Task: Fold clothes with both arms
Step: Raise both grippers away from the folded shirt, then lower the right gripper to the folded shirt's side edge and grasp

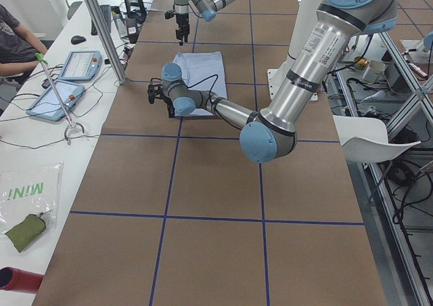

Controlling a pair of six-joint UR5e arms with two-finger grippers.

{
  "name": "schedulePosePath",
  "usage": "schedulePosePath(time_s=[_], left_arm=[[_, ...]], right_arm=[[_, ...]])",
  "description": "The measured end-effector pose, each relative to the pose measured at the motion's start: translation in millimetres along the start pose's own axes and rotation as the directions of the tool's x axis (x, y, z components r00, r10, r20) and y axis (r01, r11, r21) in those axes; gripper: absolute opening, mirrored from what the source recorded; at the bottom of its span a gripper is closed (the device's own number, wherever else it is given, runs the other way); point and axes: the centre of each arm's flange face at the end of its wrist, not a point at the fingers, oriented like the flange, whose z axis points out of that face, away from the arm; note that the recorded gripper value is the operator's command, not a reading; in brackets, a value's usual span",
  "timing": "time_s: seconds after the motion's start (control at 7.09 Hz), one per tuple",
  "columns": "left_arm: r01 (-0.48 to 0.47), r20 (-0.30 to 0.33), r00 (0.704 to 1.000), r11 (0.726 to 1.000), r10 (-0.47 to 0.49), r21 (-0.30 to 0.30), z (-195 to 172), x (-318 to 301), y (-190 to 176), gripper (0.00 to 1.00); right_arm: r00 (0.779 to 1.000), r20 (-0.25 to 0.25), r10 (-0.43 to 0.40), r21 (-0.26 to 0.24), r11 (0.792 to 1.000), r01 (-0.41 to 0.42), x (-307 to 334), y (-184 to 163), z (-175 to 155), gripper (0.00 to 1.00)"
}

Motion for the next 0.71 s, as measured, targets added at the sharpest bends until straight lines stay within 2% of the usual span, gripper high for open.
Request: schedulePosePath(time_s=[0.42,0.71], left_arm=[[0.008,-0.032,0.999,1.0,-0.009,-0.015,-33.0,-2.6,0.3,0.99],[0.011,-0.034,0.999,1.0,-0.012,-0.016,-39.5,1.8,2.8,0.99]], right_arm=[[0.998,0.011,-0.059,-0.038,0.998,0.059,26.4,70.7,15.3,1.0],[0.997,-0.012,-0.081,-0.065,0.995,0.08,50.6,109.0,30.6,1.0]])
